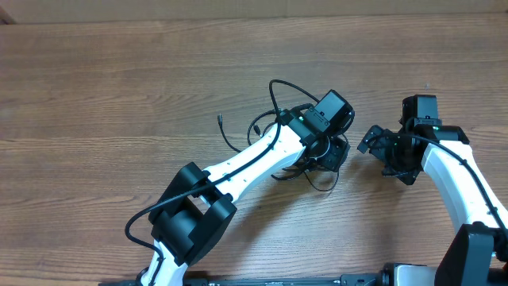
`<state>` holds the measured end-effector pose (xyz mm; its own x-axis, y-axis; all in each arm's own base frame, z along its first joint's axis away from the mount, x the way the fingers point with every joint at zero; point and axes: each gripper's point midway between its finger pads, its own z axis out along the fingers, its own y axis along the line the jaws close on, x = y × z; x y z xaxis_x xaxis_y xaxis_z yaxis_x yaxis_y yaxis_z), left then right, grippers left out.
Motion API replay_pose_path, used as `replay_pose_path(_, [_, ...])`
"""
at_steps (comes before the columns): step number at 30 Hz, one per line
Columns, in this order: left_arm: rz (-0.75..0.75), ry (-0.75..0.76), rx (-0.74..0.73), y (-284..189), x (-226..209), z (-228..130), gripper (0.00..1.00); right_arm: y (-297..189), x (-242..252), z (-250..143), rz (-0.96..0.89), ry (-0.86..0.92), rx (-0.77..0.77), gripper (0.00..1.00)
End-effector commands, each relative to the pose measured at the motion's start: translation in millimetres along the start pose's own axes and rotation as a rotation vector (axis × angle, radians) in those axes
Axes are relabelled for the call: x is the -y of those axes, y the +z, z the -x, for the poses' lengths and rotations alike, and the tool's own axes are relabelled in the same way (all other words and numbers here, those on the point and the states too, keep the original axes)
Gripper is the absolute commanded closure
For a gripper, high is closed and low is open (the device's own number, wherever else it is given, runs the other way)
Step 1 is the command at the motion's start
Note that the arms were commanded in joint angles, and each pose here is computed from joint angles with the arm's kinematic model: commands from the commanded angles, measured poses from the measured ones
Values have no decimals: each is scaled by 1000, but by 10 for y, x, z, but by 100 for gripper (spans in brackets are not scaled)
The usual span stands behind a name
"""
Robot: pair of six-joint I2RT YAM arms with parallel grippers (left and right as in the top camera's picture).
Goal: Untangle cables
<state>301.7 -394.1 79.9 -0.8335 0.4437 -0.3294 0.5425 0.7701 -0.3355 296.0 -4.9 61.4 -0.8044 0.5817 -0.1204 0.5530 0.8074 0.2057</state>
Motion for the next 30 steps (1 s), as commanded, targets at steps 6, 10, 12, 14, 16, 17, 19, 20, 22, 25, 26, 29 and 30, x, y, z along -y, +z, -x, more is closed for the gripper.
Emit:
replay_pose_path(6, [25,-24,-41,153,-78,-190,41,3,-10,19,2,8,1,0])
replay_pose_path(10, [-48,-34,-111,247,1,-421,42,2,-11,20,3,8,2,0])
replay_pose_path(12, [-125,-5,-144,251,116,-502,42,3,-10,19,2,8,1,0])
replay_pose_path(14, [-151,7,-159,248,154,-542,42,3,-10,19,2,8,1,0])
replay_pose_path(16, [-146,6,-161,260,137,-558,42,3,-10,19,2,8,1,0])
replay_pose_path(17, [-144,6,-160,272,129,-564,41,3,-10,19,2,8,1,0])
replay_pose_path(19, [-145,9,-154,309,116,-581,41,3,-10,19,2,8,1,0])
replay_pose_path(20, [-147,9,-151,333,106,-597,41,3,-10,19,2,8,1,0])
replay_pose_path(22, [-156,7,-149,373,99,-627,41,3,-10,19,2,8,1,0])
replay_pose_path(25, [-176,10,-149,414,108,-673,41,3,-10,19,2,8,1,0])
replay_pose_path(26, [-176,9,-150,422,102,-683,41,3,-10,19,2,8,1,0])
replay_pose_path(29, [-174,10,-149,435,92,-694,41,3,-10,20,3,8,2,0])
replay_pose_path(30, [-173,11,-147,436,90,-691,41,3,-10,19,2,8,1,0])
